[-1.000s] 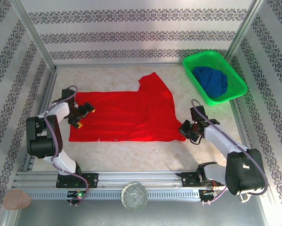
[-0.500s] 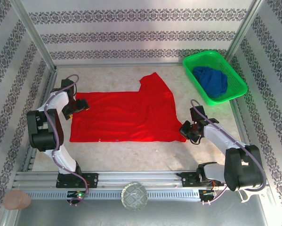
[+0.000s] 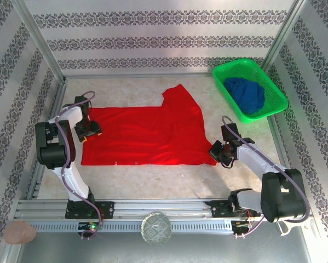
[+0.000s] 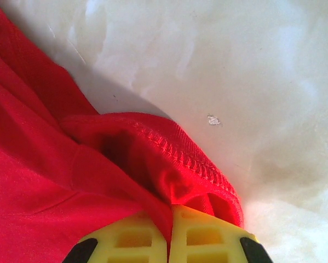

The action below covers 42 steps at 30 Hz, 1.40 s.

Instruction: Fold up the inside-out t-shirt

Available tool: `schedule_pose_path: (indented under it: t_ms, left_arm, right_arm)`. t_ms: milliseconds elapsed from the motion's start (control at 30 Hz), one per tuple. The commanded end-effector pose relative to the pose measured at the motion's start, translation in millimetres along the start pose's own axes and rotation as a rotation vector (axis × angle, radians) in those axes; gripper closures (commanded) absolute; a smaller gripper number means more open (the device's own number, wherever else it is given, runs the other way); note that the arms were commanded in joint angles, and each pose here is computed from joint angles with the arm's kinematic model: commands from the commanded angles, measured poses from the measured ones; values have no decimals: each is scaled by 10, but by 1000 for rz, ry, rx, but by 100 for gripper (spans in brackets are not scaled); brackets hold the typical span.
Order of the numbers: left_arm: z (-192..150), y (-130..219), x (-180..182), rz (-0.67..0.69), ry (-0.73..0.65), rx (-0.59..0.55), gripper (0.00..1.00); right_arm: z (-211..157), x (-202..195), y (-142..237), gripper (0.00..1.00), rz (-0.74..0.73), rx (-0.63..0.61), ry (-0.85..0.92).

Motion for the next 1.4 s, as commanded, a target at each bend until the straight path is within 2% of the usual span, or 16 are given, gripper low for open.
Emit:
schedule_pose_path:
  t_ms: [0, 67, 133, 267, 600, 800, 967, 1000, 1067, 1100, 1133, 1167, 1200, 1267, 1367]
  left_arm:
    - [78, -6, -24, 22, -18, -18, 36]
    - [85, -24, -29, 22, -22, -17, 48]
    - [106, -25, -32, 23, -23, -23, 70]
    - [156, 21, -38, 18, -16, -42, 99]
    - [233, 293, 168, 11, 84, -131, 100]
    - [192, 241, 369, 22, 149, -118, 100]
    - [191, 124, 379, 14, 155, -84, 100]
    - [201, 102, 373, 13, 154, -80, 100]
    - [225, 60, 368, 16, 150, -74, 100]
    - [243, 35, 373, 23, 146, -65, 100]
    - [268, 20, 375, 30, 143, -57, 98]
    - [291, 13, 388, 42, 139, -50, 88]
    - [316, 16, 400, 51, 139, -48, 74]
    - [380, 84, 439, 53, 153, -58, 39]
    - [449, 308, 420, 22, 161, -109, 12]
  right_arm:
    - [3, -85, 0, 100, -39, -15, -10]
    - [4, -88, -1, 100, -43, -14, -9]
    - [9, -93, 5, 100, -47, -17, -12]
    - [7, -113, 12, 100, -58, -22, -16]
    - [17, -163, 6, 100, -83, -31, -31]
    - [26, -185, -9, 100, -91, -32, -39]
    - [28, -116, -25, 100, -55, -18, -29]
    - [33, -61, -31, 97, -28, -11, -16]
    - [55, 47, -23, 71, 19, -1, 10]
    - [76, 117, -9, 55, 46, 1, 34]
    - [102, 182, 26, 47, 64, -1, 53]
    - [137, 222, 79, 44, 67, -11, 63]
    - [172, 256, 142, 43, 67, -27, 76]
    - [268, 322, 337, 43, 69, -87, 94]
    - [345, 339, 543, 43, 51, -139, 102]
Point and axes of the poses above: each hand's point on the last joint's axis, 136 mm out from that joint toward the fingers, its own y axis back along the fingers, its own x axis along the line the jaws close on, z = x × y, the point moved 3 cm from there along y, back along the fingers
